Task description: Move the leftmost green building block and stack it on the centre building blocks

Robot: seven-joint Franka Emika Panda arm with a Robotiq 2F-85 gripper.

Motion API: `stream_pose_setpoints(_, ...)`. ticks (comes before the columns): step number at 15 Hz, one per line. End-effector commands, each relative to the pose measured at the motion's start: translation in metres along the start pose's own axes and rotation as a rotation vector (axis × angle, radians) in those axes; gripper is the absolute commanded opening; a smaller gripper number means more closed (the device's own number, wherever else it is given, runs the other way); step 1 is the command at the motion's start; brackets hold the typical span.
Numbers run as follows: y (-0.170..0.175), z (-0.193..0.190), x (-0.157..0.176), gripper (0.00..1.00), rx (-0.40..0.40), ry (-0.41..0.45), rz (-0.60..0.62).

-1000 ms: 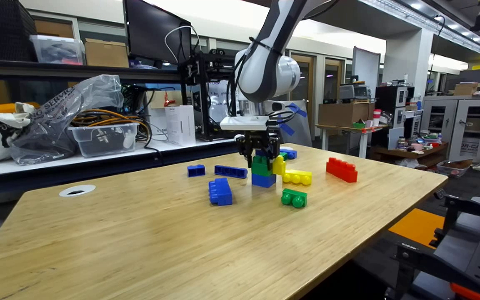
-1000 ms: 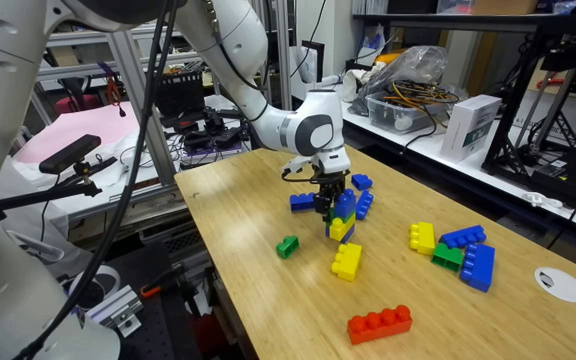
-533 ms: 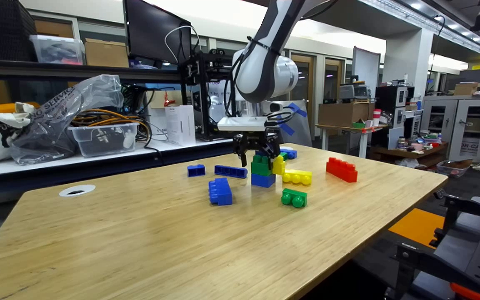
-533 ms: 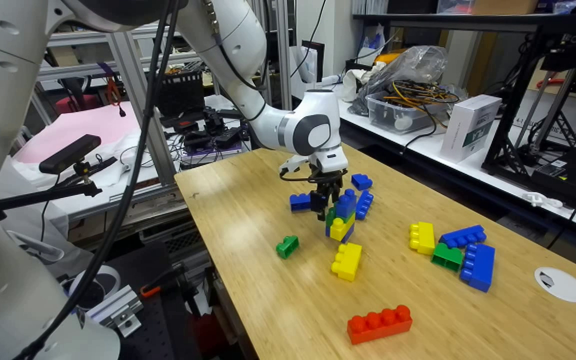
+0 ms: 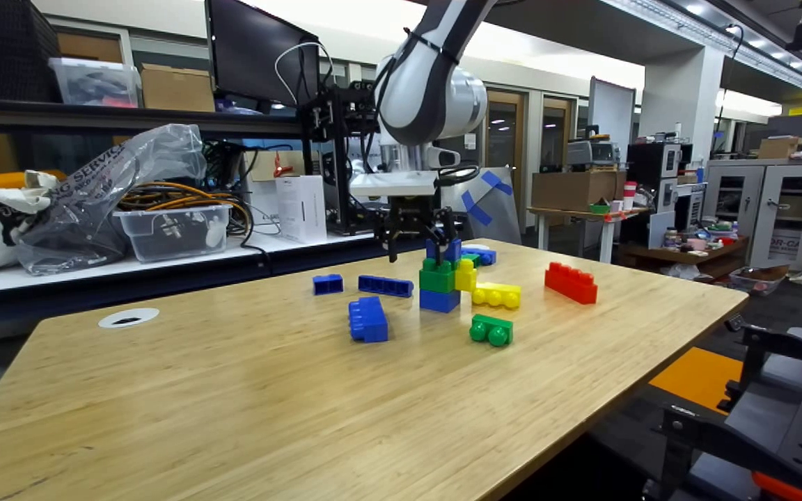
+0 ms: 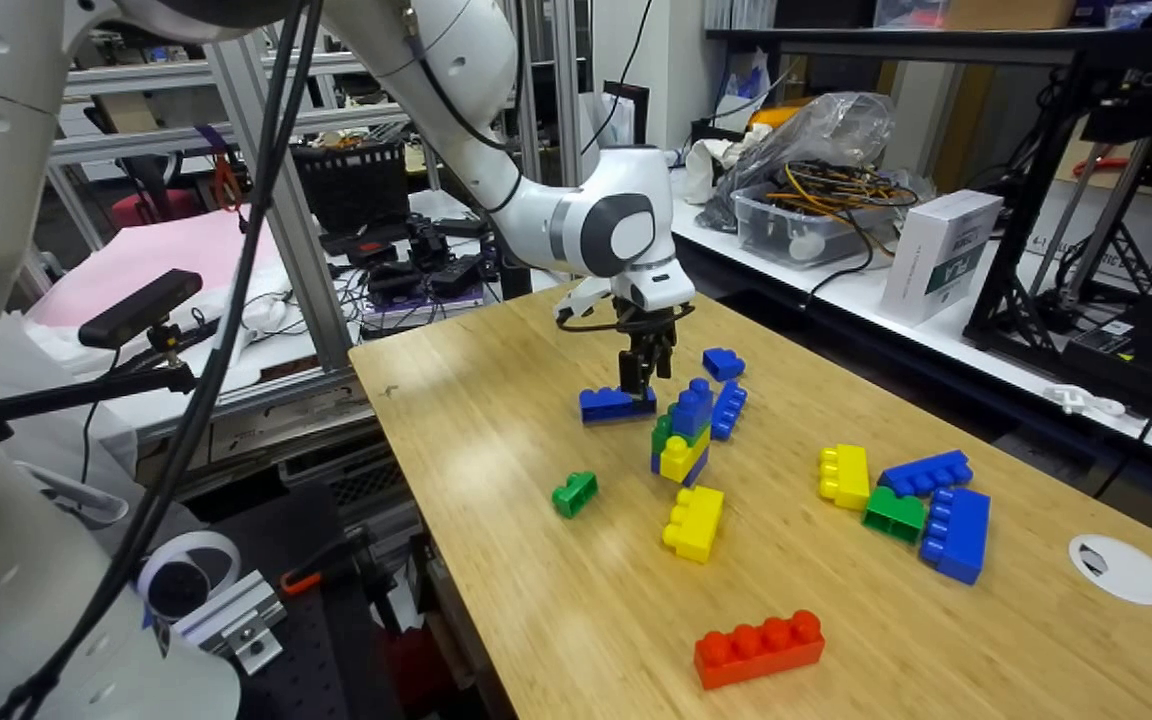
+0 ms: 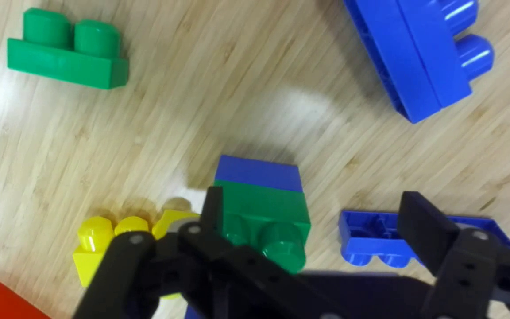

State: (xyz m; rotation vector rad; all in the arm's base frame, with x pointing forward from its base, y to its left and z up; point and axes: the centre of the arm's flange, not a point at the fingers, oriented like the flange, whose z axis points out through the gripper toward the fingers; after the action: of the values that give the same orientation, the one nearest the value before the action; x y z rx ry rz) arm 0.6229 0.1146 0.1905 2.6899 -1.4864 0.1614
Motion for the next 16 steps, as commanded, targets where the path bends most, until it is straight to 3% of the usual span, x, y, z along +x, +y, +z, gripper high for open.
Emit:
stream_pose_setpoints(1, -0.001, -0.031, -0.006, 1.0, 0.003, -0.029, -0.135)
stream_pose_setpoints(10, -0.023, -0.102, -0.005, 1.0, 0.148, -0.052, -0.631)
stream_pose_setpoints(16, -0.028, -0.131, 0.02, 1.0, 0.117, -0.128, -0.935)
